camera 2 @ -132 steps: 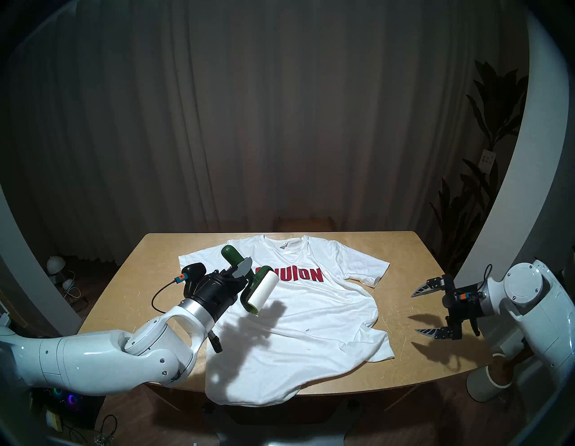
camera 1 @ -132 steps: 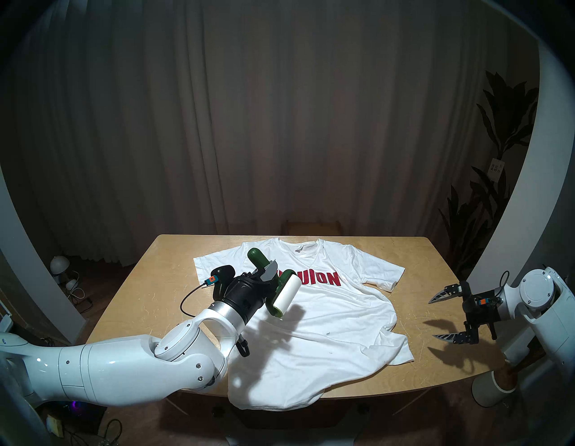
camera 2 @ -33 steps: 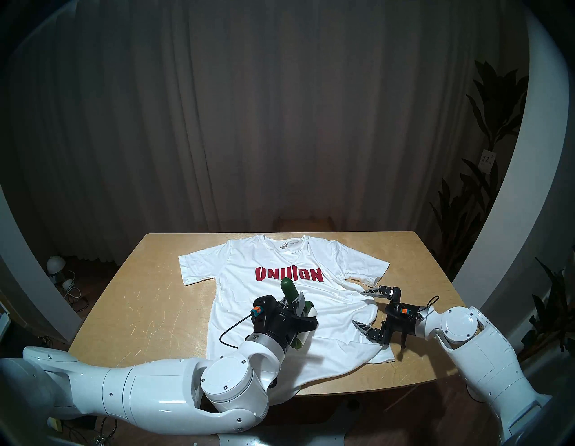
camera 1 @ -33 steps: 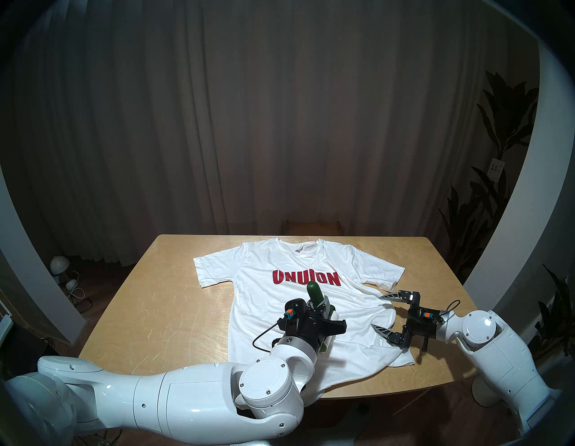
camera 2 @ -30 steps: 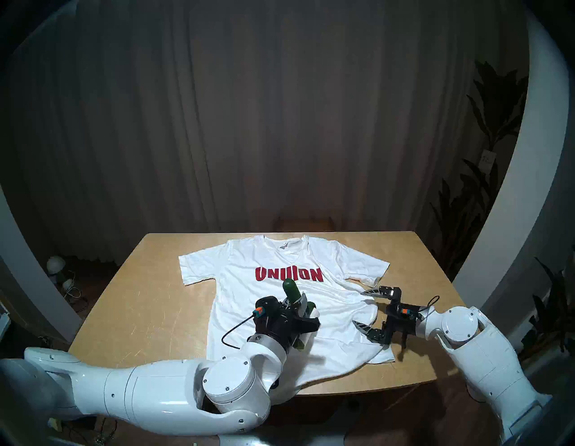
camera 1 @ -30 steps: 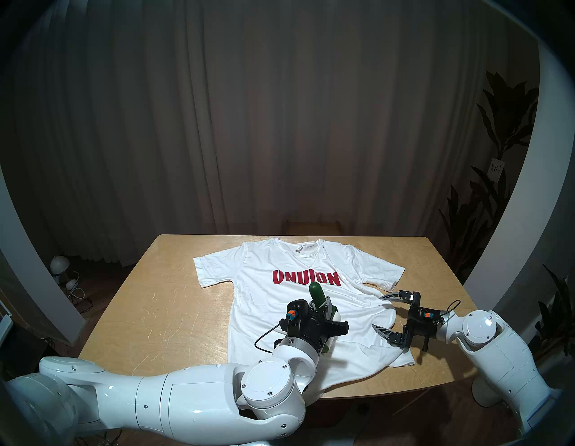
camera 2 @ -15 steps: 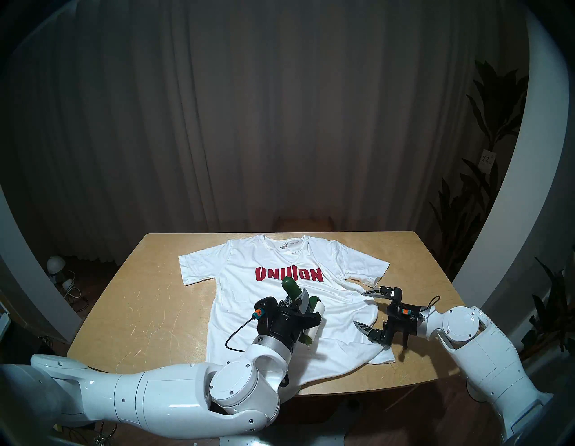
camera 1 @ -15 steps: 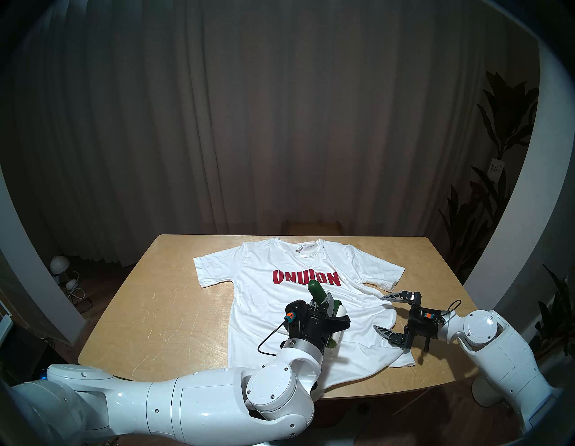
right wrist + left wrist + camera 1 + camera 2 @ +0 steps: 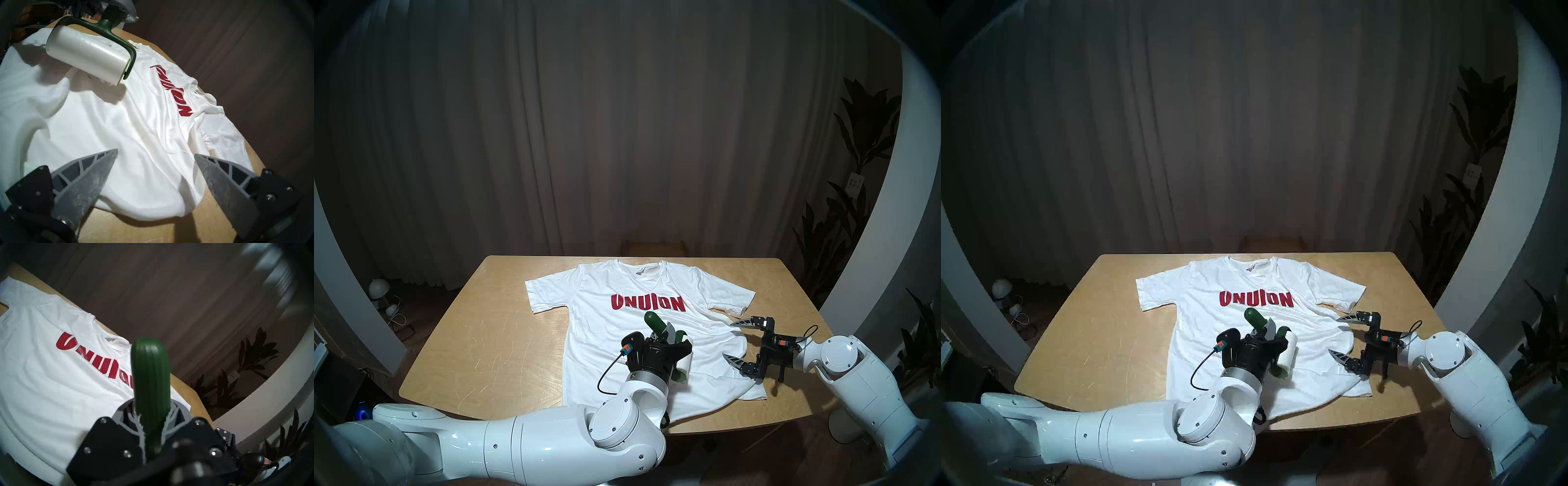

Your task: Use the fur roller to clean a top

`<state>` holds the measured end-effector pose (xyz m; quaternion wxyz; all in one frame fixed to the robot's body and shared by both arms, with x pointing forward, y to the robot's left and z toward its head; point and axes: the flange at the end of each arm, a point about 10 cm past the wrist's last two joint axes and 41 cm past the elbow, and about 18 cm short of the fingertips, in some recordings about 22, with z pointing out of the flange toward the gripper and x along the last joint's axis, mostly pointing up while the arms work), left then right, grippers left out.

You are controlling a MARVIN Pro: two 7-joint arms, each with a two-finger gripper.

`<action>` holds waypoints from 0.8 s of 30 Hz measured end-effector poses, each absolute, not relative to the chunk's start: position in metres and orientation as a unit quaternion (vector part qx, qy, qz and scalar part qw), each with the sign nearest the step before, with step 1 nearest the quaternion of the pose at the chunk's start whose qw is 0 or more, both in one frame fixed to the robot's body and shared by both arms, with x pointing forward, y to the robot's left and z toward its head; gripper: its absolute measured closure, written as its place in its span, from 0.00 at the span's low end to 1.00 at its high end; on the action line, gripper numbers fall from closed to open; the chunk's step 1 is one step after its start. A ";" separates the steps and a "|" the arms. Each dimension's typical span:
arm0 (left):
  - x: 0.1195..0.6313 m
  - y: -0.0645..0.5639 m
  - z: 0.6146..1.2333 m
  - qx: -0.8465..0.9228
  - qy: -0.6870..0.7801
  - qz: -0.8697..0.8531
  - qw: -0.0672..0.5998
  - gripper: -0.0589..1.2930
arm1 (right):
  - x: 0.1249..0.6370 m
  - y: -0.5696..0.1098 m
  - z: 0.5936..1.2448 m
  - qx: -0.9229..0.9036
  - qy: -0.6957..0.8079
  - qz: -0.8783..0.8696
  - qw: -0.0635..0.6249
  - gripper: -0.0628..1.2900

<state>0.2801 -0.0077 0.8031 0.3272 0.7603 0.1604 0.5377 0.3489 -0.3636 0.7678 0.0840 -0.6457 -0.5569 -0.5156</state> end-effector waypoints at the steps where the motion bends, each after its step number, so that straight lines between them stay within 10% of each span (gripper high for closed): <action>1: 0.280 -0.008 0.802 0.761 0.163 0.536 0.327 0.89 | 0.349 -0.364 0.768 -0.646 -0.557 -0.515 0.084 0.05; 24: 0.277 0.007 0.791 0.753 0.304 0.491 0.316 0.89 | 0.356 -0.365 0.768 -0.640 -0.574 -0.502 0.093 0.05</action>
